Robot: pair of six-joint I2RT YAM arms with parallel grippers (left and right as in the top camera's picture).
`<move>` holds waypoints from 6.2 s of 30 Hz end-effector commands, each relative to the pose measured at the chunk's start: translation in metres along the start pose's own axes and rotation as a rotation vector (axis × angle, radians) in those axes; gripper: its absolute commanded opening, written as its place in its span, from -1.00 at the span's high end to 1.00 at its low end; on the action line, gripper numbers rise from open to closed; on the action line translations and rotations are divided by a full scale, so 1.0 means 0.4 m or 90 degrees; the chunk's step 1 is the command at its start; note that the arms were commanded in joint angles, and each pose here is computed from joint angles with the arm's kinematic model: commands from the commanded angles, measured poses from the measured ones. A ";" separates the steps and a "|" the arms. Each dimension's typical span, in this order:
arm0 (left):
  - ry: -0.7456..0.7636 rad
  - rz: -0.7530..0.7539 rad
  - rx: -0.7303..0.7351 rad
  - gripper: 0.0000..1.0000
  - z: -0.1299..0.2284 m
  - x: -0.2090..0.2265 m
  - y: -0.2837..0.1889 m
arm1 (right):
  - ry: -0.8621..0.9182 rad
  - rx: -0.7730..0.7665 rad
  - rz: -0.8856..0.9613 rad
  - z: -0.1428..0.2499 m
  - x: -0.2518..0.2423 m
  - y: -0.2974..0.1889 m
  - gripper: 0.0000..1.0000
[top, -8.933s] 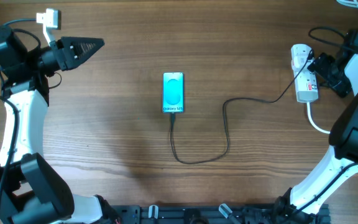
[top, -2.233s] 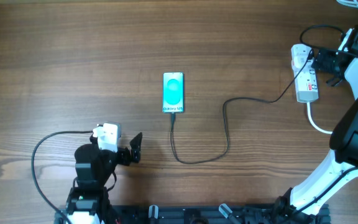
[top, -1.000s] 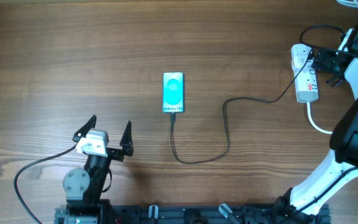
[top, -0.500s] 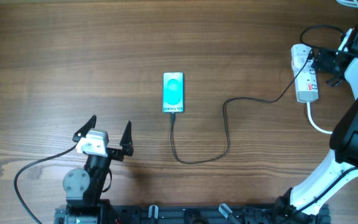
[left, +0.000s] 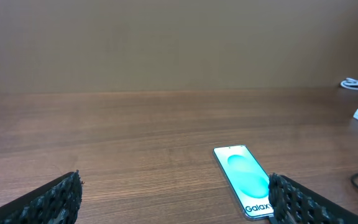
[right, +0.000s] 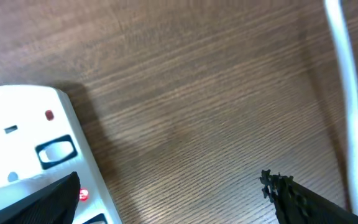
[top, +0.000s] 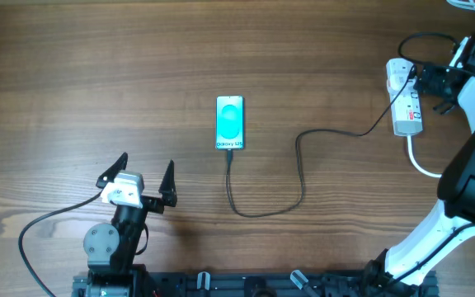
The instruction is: Plug charger to phone and switch on socket
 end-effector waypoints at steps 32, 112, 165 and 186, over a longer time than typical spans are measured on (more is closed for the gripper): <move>-0.002 -0.011 -0.002 -1.00 0.001 0.007 -0.001 | 0.043 -0.340 0.081 -0.214 -0.132 -0.616 -0.99; -0.002 -0.011 -0.002 -1.00 0.001 0.007 -0.001 | -0.006 -0.018 -0.147 0.237 0.089 -0.352 -0.99; -0.002 -0.011 -0.002 -1.00 0.001 0.007 -0.001 | -0.145 -0.241 -0.339 0.579 0.391 -0.294 -0.99; -0.002 -0.010 -0.002 -1.00 0.000 0.007 -0.001 | -0.131 -0.267 -0.340 0.611 0.385 -0.327 -0.99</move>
Point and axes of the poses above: each gripper's point midway between its finger pads, its own y axis out along the fingers, its own x axis along the line the jaws close on, z = x × y, the point moved 2 cm from there along -y, back along the fingers, and after that the axes turned 10 degrees about -y, right-handed, at the moved point
